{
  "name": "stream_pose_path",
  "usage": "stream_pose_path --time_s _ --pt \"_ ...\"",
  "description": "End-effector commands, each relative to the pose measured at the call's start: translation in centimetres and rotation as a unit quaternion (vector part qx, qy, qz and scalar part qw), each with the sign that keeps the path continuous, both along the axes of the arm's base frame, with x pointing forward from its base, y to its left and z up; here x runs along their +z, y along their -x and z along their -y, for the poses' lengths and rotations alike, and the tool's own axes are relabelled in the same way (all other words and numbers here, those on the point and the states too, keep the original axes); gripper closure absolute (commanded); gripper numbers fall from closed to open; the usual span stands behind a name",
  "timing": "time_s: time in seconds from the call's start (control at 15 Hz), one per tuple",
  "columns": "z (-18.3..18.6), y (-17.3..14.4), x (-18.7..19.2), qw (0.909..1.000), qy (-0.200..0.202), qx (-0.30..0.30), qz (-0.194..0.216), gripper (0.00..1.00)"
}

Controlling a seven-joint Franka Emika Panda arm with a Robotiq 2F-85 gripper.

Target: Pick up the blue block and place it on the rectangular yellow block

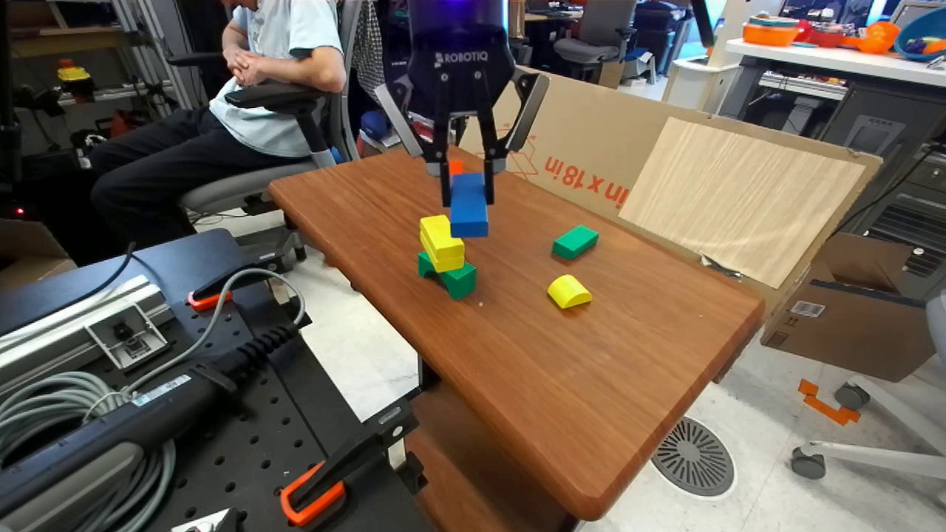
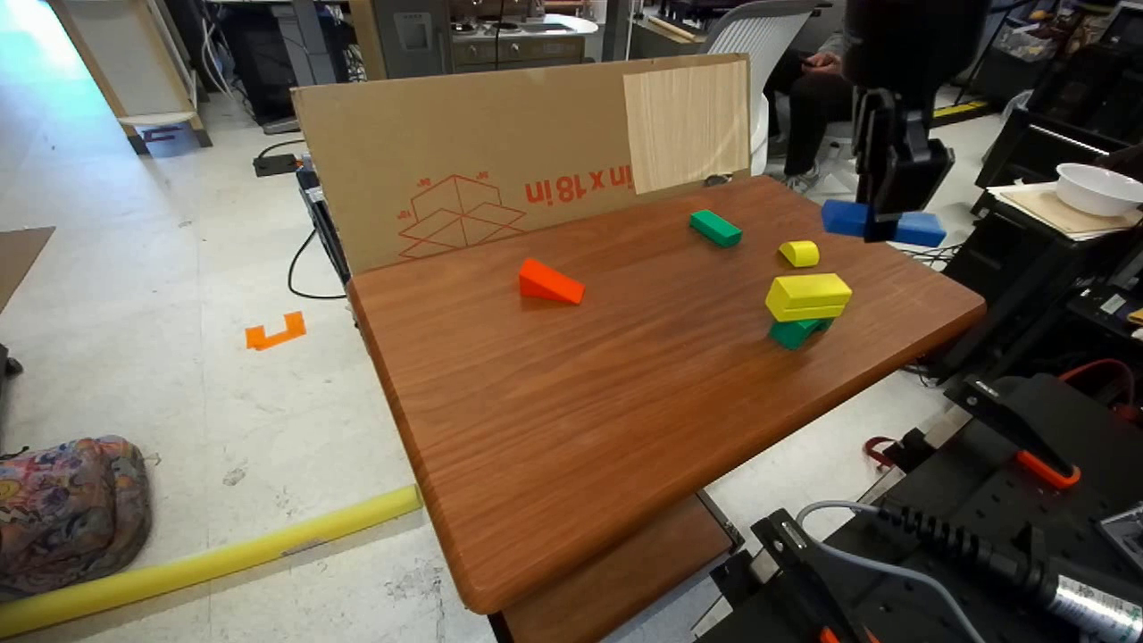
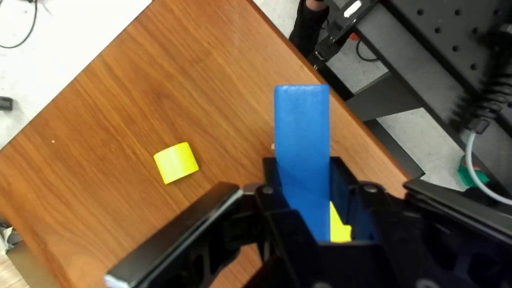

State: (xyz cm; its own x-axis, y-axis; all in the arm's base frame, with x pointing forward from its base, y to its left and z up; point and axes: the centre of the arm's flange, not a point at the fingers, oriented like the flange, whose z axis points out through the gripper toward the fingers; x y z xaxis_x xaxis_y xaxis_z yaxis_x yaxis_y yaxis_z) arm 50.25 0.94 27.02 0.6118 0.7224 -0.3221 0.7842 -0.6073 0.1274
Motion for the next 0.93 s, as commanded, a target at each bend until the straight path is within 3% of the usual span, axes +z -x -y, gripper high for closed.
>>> stream_pose_path --time_s 0.0,0.53,0.87 --pt "-0.4 3.3 0.1 0.999 0.0 0.038 0.024 0.91" --pt "-3.1 3.3 -2.1 0.9877 -0.015 0.135 0.078 0.91" --pt "-3.9 3.2 -3.0 0.9823 -0.02 0.173 0.069 0.91"
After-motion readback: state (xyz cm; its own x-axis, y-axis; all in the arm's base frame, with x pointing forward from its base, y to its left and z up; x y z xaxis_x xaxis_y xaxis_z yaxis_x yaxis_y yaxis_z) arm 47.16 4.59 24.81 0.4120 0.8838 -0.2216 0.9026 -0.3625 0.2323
